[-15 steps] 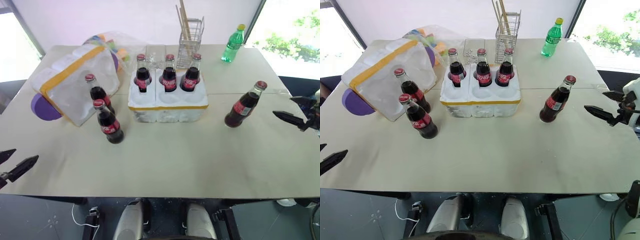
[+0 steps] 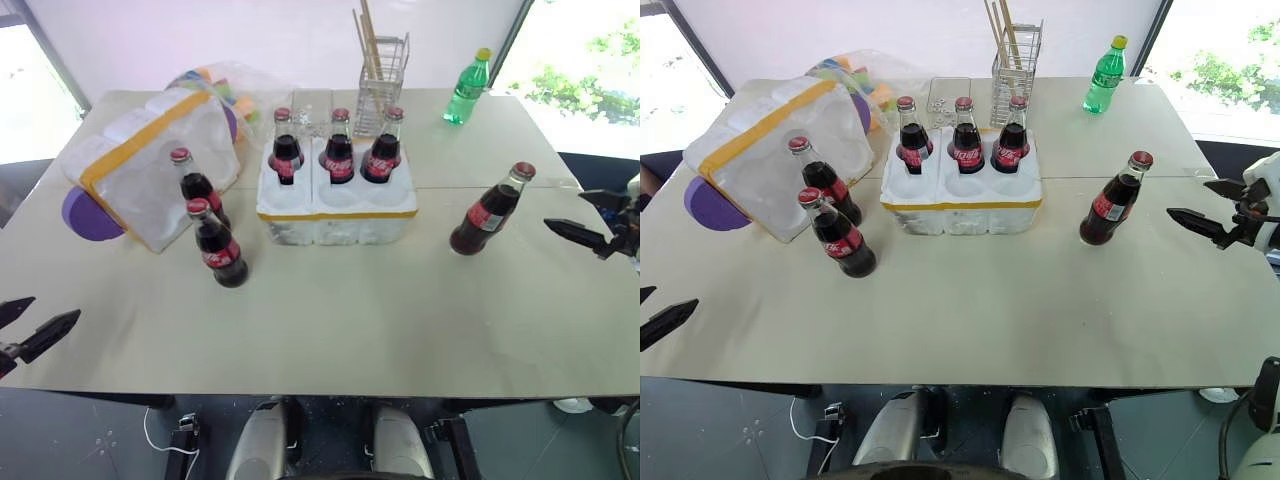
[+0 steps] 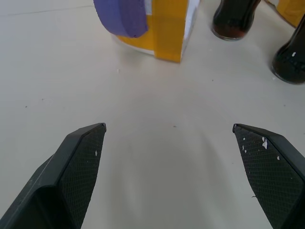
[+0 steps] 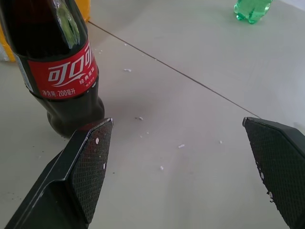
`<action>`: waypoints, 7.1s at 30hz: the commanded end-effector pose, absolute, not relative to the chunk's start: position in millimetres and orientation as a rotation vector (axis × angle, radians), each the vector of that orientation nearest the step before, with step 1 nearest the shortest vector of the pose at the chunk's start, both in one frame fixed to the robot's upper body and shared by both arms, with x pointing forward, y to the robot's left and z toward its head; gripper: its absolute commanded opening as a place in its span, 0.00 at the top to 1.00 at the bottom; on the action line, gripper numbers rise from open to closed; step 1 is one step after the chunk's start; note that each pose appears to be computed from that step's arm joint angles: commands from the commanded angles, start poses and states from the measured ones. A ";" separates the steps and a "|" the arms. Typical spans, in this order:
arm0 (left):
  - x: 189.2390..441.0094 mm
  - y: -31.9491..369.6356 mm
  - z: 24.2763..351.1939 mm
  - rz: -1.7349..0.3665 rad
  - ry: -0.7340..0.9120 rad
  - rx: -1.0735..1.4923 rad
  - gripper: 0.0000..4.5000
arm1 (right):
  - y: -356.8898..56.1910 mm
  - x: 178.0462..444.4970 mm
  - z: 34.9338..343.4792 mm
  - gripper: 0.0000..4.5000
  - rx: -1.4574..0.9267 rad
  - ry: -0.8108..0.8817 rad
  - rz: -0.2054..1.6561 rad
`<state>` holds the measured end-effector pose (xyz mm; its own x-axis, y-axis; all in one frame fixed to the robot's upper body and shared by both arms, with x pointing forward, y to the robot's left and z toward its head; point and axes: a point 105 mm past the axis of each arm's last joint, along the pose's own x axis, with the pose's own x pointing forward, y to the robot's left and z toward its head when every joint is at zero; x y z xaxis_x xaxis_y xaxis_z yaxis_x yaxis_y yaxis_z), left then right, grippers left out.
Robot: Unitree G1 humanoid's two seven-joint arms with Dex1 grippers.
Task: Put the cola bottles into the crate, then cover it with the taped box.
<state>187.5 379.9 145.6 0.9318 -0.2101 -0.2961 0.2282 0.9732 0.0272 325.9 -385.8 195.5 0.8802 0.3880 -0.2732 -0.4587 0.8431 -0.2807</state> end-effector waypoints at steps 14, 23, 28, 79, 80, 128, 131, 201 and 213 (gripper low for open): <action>200.0 326.6 169.7 -0.426 0.209 0.068 0.01 | -352.9 300.6 250.9 0.00 -0.360 0.209 0.732; 218.7 266.1 172.0 -0.659 0.193 0.073 0.01 | -286.6 251.9 310.4 0.00 -0.380 0.178 1.030; 243.2 245.8 167.6 -0.693 0.147 0.068 0.01 | -248.2 234.5 333.3 0.00 -0.339 0.097 1.158; 355.7 53.4 299.4 -1.046 -0.251 -0.028 0.37 | -191.4 250.1 278.6 0.00 -0.324 0.069 1.162; 362.9 44.4 295.5 -1.044 -0.236 -0.035 0.37 | -191.5 250.3 277.4 0.00 -0.322 0.067 1.154; 288.2 228.2 194.8 -0.350 0.034 0.147 0.02 | -186.8 279.7 264.6 0.00 -0.301 0.054 1.026; 296.3 243.1 192.7 -0.274 0.019 0.128 0.02 | -186.3 281.0 265.2 0.00 -0.319 0.048 1.033; 395.3 87.3 279.0 -0.845 -0.190 0.171 0.40 | -181.8 272.0 251.8 0.00 -0.264 0.017 0.971; 395.6 77.7 233.3 -0.872 -0.039 0.185 0.40 | -182.5 288.1 247.9 0.00 -0.269 0.010 0.921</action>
<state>396.2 82.1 233.4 0.6447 -0.7634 -0.0399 0.7596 0.6340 0.1451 285.7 -182.0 239.6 0.5920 0.7914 -0.1522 -0.8034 0.5646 -0.1892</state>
